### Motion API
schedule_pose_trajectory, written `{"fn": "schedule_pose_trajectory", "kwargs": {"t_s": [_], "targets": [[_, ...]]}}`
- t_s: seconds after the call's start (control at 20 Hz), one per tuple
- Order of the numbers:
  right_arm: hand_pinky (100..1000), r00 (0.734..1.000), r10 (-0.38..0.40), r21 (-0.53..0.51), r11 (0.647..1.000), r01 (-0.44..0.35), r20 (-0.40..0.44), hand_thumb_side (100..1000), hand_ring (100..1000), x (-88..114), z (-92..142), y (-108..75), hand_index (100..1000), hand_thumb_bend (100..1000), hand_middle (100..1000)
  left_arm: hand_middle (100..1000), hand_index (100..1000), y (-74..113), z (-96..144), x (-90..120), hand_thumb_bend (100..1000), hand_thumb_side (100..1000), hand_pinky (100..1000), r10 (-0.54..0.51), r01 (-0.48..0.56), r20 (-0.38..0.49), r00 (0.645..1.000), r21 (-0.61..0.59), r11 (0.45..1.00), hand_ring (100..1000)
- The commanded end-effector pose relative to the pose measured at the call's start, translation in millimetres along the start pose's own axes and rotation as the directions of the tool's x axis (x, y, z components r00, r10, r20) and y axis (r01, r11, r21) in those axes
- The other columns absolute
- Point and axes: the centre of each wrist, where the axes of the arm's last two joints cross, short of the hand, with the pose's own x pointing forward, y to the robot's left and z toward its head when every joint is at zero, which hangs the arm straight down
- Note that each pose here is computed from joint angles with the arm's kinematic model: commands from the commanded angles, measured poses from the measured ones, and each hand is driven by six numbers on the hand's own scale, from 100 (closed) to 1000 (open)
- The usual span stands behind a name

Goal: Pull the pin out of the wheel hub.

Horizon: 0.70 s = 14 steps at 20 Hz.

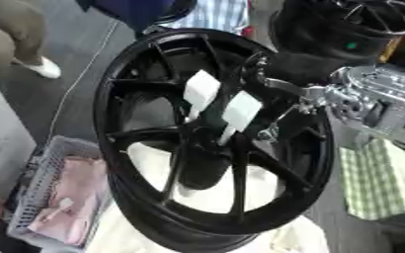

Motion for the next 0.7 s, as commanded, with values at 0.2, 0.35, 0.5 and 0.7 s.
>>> {"fn": "schedule_pose_trajectory", "kwargs": {"t_s": [0.2, 0.35, 0.5, 0.7], "targets": [[890, 1.0, 0.018, -0.035, 0.999, -0.018, 0.002, 149, 895, 0.1, 1.3, -9.6, 754, 426, 772, 624, 819, -3.5, -3.8, 5.7, 152, 689, 841, -0.006, 0.007, 0.015, 1.0, -0.019, 1.0, 707], [886, 1.0, 0.009, -0.038, 0.999, -0.008, 0.01, 144, 891, 1.0, 0.5, -9.6, 741, 410, 753, 625, 820, -3.6, -3.9, 5.7, 153, 690, 841, -0.007, 0.007, 0.015, 1.0, -0.018, 1.0, 708], [877, 1.0, -0.002, -0.046, 0.999, 0.003, 0.017, 136, 880, 1.8, -0.3, -9.9, 718, 378, 716, 625, 820, -3.7, -4.0, 5.7, 154, 690, 842, -0.007, 0.007, 0.015, 1.0, -0.018, 1.0, 708], [867, 0.999, -0.014, -0.058, 0.998, 0.016, 0.03, 132, 859, 3.0, -1.4, -10.5, 675, 348, 648, 625, 820, -3.7, -4.0, 5.7, 155, 690, 843, -0.008, 0.008, 0.013, 1.0, -0.017, 1.0, 708]]}}
